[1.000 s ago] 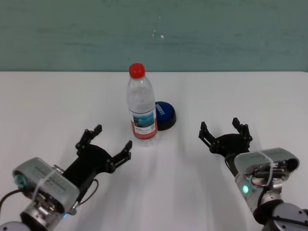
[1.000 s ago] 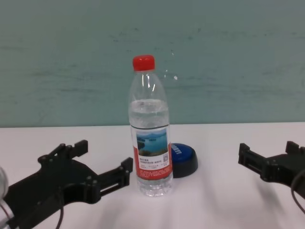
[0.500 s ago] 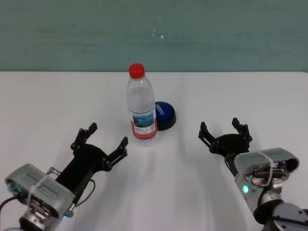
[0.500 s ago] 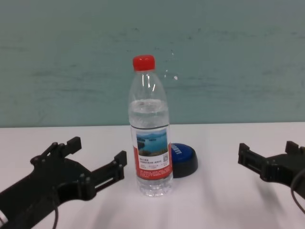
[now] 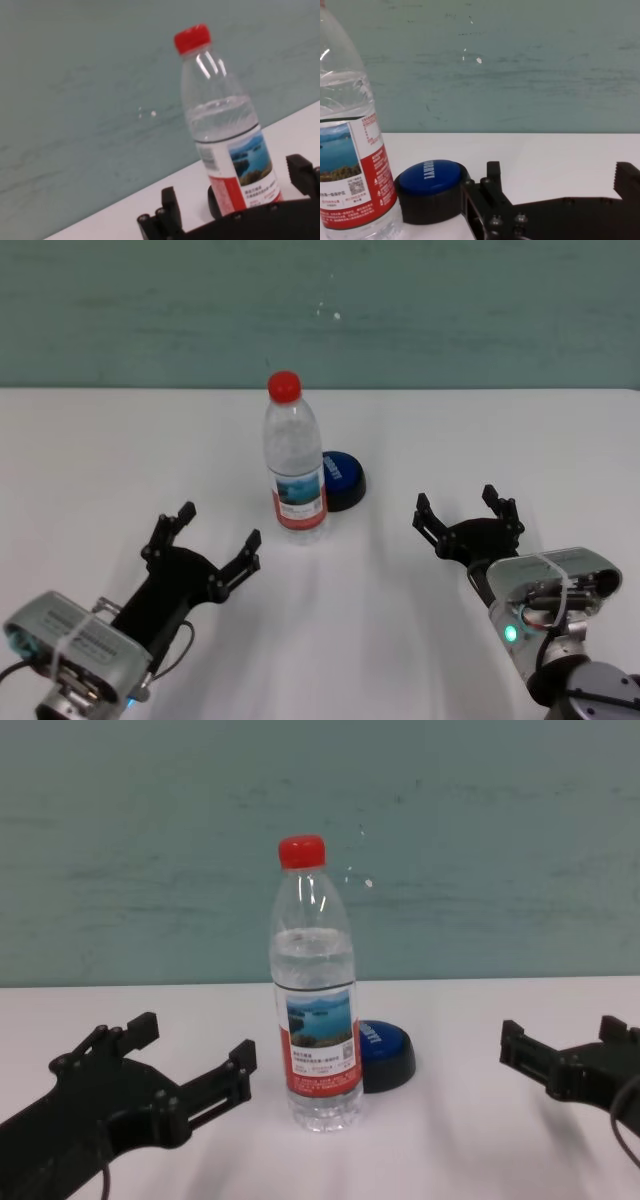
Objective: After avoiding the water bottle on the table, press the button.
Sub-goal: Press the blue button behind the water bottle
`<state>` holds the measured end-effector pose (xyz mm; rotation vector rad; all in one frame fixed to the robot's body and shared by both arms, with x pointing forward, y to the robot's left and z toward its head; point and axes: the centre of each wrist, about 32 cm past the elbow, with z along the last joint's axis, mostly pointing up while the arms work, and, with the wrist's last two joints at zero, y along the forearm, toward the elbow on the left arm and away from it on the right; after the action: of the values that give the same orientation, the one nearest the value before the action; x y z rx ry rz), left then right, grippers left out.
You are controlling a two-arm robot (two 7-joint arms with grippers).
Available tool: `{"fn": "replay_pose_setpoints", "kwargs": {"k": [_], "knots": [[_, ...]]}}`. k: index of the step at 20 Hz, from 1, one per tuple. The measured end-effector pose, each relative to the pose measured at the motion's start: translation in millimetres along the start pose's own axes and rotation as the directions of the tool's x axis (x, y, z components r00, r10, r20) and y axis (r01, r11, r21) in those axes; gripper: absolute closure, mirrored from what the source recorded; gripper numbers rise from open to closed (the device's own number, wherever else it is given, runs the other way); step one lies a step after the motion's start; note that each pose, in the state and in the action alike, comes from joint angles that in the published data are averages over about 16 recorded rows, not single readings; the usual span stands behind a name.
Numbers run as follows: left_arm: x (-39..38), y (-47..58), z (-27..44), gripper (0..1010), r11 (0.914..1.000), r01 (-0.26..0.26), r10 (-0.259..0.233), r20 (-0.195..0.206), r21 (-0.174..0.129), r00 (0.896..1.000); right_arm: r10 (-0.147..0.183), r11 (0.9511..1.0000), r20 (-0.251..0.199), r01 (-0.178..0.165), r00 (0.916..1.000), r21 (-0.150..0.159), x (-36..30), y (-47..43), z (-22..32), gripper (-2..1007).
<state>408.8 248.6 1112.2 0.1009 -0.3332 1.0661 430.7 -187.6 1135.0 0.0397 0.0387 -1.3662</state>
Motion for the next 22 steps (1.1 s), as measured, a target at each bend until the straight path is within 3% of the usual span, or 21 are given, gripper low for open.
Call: {"fn": "replay_pose_setpoints", "kwargs": {"k": [12,22], "knots": [[-1.0,4.2,-6.0,10,0.9998,-0.008,0.008,-0.018,0.018,1.000,0.000,1.0000,0.000,0.000,1.0000,0.000,0.0,0.0,0.0,1],[1.4,5.5,-4.0,10,0.9995,0.004,-0.004,-0.006,0.031,1.000,0.000,1.0000,0.000,0.000,1.0000,0.000,0.0,0.0,0.0,1]]}}
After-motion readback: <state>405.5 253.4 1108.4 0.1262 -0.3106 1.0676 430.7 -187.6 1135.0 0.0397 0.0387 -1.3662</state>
